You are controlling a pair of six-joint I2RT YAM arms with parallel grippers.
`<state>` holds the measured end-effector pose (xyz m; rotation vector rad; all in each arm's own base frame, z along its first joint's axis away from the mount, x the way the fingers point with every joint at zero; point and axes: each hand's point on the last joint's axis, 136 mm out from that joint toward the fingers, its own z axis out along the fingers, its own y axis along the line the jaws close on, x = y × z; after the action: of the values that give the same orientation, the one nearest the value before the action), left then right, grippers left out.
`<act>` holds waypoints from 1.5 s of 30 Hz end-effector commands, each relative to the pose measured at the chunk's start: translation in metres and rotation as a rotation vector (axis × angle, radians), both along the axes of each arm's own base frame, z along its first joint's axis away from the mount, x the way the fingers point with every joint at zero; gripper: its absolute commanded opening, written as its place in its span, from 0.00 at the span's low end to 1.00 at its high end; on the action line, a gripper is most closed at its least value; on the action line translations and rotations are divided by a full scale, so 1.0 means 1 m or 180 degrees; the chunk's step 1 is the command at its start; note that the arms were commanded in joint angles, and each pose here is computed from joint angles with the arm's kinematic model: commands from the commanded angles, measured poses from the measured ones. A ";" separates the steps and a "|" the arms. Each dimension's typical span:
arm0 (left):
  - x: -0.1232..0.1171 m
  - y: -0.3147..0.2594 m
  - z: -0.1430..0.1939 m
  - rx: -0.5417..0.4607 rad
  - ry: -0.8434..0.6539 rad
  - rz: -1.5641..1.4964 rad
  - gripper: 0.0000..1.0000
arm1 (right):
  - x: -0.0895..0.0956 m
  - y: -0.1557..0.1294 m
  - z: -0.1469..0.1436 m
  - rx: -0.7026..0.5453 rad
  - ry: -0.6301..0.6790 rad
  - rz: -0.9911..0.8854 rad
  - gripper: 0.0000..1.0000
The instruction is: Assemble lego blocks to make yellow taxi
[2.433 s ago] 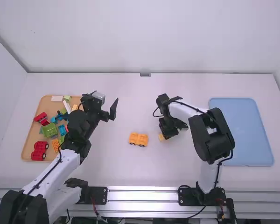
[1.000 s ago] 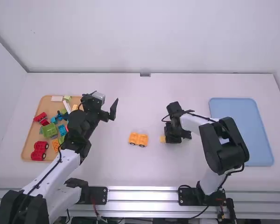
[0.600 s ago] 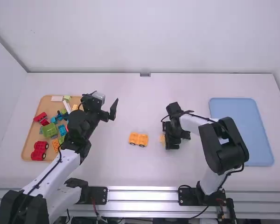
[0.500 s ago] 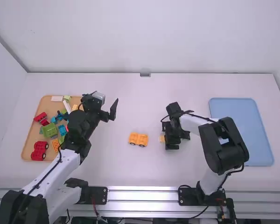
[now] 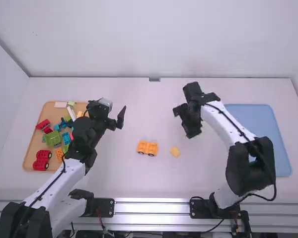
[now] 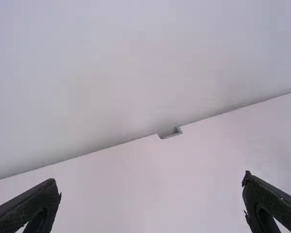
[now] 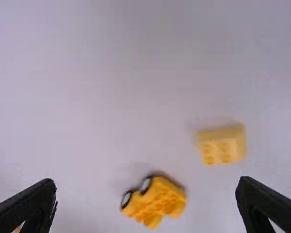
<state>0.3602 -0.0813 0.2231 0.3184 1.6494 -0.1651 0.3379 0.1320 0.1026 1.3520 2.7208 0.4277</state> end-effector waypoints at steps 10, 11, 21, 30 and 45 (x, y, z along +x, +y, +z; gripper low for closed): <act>0.000 0.001 -0.005 -0.0164 0.0121 0.0036 0.99 | 0.066 -0.048 0.058 -0.1318 -0.1239 0.2299 0.99; 0.000 0.001 -0.005 -0.0216 0.0134 0.0044 0.99 | 0.076 -0.054 0.062 -0.1426 -0.1361 0.2357 0.99; -0.030 -0.053 -0.022 0.0458 0.0070 -0.1187 0.98 | 0.045 -0.021 0.021 -0.0798 -0.1722 0.3991 0.99; -0.050 -0.093 -0.062 0.1076 -0.0039 -0.2491 0.99 | 0.014 0.039 0.034 -0.1068 -0.2989 0.4871 0.98; -0.064 -0.124 -0.113 0.0837 0.0198 -0.4200 0.99 | -0.034 0.049 0.014 -0.0616 -0.4200 0.4531 0.98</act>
<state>0.2983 -0.2013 0.0949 1.4933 1.5272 -0.9992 0.3064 0.1747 0.0992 -0.9368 1.9035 0.5744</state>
